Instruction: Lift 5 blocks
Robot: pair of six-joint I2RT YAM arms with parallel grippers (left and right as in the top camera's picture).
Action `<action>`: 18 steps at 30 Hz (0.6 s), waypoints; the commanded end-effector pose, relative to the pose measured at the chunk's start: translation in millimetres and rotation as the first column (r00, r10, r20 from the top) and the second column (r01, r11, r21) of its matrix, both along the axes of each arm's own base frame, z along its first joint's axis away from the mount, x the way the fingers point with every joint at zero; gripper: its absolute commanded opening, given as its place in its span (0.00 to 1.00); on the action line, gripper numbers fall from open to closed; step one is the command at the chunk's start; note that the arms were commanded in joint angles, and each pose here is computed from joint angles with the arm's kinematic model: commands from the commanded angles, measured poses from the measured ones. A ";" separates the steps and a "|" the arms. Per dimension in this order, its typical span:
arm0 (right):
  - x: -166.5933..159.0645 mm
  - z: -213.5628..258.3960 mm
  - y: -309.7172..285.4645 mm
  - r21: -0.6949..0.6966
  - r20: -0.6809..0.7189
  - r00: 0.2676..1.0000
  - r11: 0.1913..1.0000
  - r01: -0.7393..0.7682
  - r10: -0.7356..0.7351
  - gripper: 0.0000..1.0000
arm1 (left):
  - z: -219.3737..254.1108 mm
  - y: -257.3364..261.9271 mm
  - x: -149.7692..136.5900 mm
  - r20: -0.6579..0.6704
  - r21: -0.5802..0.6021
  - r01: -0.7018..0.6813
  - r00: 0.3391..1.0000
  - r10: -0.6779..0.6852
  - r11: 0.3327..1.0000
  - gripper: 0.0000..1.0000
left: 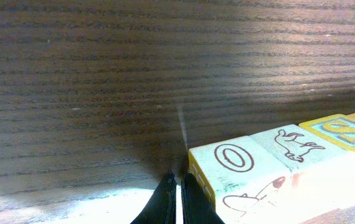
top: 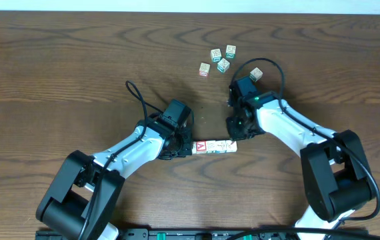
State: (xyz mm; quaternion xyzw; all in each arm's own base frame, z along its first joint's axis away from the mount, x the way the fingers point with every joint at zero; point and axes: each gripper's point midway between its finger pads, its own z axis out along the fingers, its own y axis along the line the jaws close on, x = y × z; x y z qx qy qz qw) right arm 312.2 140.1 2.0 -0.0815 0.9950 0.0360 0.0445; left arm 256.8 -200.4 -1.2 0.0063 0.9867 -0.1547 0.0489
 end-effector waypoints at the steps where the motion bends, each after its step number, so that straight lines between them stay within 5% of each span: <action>1: 4.3 0.2 -28.1 -0.076 0.008 0.993 0.991 0.114 -0.114 0.01 | 4.8 -4.6 2.2 0.004 -0.017 0.001 1.000 -0.001 1.000 0.07; 18: -36.2 0.5 -11.7 -0.006 -0.176 0.977 0.992 0.124 -0.123 0.01 | 4.8 -4.6 2.1 0.004 -0.017 0.005 1.000 -0.005 1.000 0.07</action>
